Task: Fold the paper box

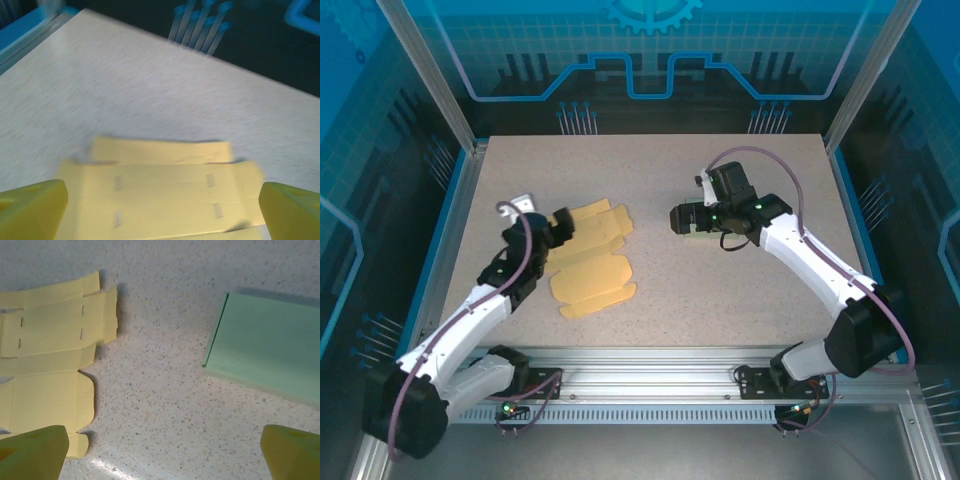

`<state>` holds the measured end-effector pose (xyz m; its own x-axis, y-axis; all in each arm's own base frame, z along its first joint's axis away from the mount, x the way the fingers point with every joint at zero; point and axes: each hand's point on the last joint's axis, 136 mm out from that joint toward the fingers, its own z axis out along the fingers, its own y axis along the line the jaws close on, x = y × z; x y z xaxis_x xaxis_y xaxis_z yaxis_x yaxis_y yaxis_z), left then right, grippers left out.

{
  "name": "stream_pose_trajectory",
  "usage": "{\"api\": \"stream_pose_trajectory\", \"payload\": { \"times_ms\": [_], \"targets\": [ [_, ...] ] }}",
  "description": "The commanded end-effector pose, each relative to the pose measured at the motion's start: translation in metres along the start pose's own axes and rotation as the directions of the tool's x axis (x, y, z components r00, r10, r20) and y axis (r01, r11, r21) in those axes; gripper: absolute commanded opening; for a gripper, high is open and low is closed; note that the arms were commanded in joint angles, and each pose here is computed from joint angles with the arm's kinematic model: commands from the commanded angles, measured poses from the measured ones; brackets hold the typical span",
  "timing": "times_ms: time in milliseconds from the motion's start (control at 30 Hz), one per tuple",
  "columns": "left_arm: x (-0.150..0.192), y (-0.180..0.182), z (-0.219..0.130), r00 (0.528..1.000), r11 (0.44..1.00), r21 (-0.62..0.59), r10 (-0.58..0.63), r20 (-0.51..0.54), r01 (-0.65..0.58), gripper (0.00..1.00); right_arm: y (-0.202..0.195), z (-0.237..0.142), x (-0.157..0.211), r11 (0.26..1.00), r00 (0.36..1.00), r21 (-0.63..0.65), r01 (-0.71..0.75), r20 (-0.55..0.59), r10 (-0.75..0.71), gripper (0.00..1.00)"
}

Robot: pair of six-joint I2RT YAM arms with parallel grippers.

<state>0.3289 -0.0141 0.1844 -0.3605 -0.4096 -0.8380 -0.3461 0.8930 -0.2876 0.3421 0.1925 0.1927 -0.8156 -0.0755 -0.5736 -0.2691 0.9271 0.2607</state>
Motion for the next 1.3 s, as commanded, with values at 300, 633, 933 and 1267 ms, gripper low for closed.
{"api": "stream_pose_trajectory", "payload": {
  "times_ms": [300,633,933,1267],
  "targets": [
    [0.078,0.086,0.044,0.897,0.939,-0.157,-0.340,-0.282,0.306,0.96,0.019,0.022,0.002,0.997,0.998,-0.070,-0.044,-0.044,0.041,1.00],
    [0.088,0.073,0.075,0.858,0.928,-0.134,-0.373,-0.352,0.348,0.84,0.022,0.027,0.009,0.998,0.998,-0.045,-0.034,-0.063,0.031,1.00],
    [0.087,0.072,0.098,0.850,0.926,-0.158,-0.377,-0.368,0.342,0.55,0.016,0.027,0.013,0.999,0.997,-0.008,-0.039,-0.067,0.038,1.00],
    [0.072,0.038,0.108,0.868,0.943,0.034,-0.290,-0.402,0.331,0.08,0.003,0.027,0.026,0.998,0.996,0.034,-0.060,-0.057,0.062,1.00]
  ]
}}
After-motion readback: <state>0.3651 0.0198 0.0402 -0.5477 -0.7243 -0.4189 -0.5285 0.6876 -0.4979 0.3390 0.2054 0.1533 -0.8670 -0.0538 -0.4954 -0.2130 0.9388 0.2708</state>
